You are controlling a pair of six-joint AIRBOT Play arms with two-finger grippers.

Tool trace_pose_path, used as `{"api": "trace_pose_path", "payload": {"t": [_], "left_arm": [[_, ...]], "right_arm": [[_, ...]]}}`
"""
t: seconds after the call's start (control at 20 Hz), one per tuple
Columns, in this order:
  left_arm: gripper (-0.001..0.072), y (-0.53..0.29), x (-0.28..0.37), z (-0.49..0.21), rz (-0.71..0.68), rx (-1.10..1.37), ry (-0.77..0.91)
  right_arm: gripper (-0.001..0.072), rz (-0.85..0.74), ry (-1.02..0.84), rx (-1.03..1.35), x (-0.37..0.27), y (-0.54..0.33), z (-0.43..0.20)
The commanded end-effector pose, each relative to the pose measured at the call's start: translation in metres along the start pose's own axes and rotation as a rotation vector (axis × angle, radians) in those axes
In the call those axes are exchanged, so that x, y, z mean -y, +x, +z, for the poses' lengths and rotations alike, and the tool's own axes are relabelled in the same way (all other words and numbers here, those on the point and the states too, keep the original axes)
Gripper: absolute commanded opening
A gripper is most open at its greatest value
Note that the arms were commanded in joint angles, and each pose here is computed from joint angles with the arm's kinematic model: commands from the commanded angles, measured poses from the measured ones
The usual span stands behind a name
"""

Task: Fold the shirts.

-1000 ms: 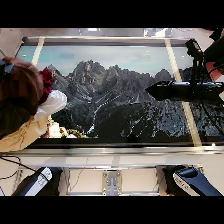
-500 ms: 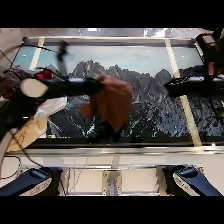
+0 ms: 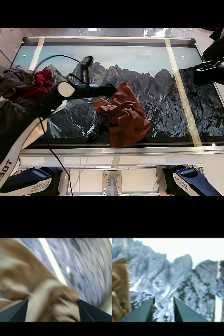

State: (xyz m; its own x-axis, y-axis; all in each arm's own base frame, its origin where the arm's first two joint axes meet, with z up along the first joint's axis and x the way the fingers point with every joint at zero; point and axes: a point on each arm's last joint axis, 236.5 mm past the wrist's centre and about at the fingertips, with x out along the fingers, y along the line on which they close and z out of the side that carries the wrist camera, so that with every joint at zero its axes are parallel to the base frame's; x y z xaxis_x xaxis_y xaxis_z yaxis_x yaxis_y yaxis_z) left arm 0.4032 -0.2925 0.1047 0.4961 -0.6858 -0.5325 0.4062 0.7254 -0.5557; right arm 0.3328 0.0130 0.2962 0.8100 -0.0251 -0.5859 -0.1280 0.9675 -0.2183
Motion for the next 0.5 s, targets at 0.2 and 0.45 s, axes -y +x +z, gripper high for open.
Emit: {"api": "trace_pose_path", "payload": {"t": [0.2, 0.45], "left_arm": [[0.0713, -0.044, -0.147, -0.068, 0.230, -0.294, -0.479], [0.0707, -0.012, -0.154, -0.122, 0.240, -0.442, -0.529]], "right_arm": [[0.0271, 0.019, 0.202, -0.239, 0.012, 0.049, -0.082], [0.0271, 0.189, 0.268, -0.355, -0.038, 0.073, -0.124]]}}
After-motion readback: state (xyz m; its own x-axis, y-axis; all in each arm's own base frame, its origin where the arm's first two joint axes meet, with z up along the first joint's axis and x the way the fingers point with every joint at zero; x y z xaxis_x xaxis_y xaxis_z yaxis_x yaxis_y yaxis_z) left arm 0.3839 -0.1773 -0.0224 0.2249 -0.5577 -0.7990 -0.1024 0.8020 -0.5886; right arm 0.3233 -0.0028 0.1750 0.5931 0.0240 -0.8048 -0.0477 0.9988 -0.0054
